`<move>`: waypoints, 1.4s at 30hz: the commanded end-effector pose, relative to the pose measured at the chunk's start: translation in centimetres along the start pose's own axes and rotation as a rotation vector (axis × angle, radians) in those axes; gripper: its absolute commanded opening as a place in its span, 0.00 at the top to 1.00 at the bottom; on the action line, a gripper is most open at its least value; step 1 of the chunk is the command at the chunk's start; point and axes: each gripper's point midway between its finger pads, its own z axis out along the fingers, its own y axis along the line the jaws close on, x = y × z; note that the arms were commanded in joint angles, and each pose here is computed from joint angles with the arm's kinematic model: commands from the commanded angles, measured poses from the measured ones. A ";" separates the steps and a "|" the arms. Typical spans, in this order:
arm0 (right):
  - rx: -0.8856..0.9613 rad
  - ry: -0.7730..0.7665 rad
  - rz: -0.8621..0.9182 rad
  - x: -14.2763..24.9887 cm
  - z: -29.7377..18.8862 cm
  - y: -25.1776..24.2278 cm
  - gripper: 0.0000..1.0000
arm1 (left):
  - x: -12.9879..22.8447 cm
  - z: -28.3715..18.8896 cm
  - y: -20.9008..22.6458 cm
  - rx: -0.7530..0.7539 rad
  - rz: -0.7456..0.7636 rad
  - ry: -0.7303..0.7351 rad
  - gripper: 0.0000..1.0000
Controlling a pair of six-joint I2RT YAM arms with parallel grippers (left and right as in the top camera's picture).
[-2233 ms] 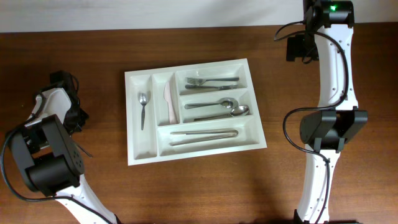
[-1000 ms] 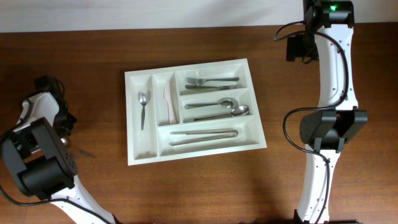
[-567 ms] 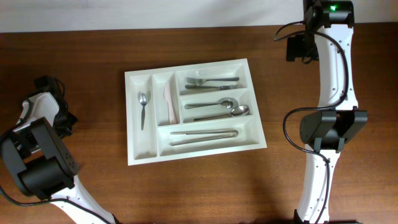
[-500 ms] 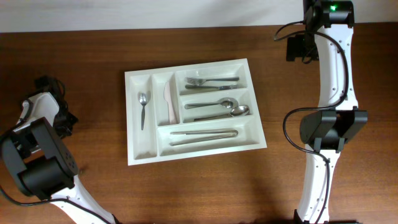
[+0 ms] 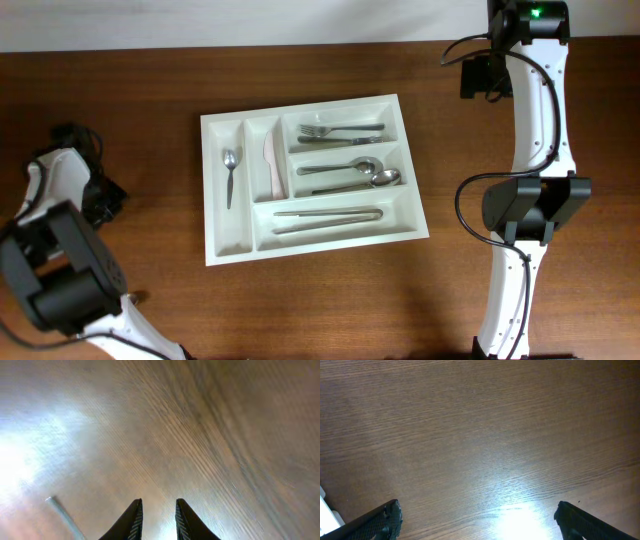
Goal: Pack container
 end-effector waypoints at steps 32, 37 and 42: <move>0.017 -0.045 0.023 -0.5 -1.7 -0.7 0.01 | 15.1 -4.6 9.3 -0.053 -0.525 0.048 0.76; 0.018 -0.045 0.023 -0.5 -1.7 -0.7 0.01 | 17.5 -2.5 10.9 -0.153 -0.617 0.054 0.75; 0.017 -0.045 0.023 -0.5 -1.7 -0.7 0.01 | 17.3 -0.9 10.8 -0.149 -0.628 0.007 0.73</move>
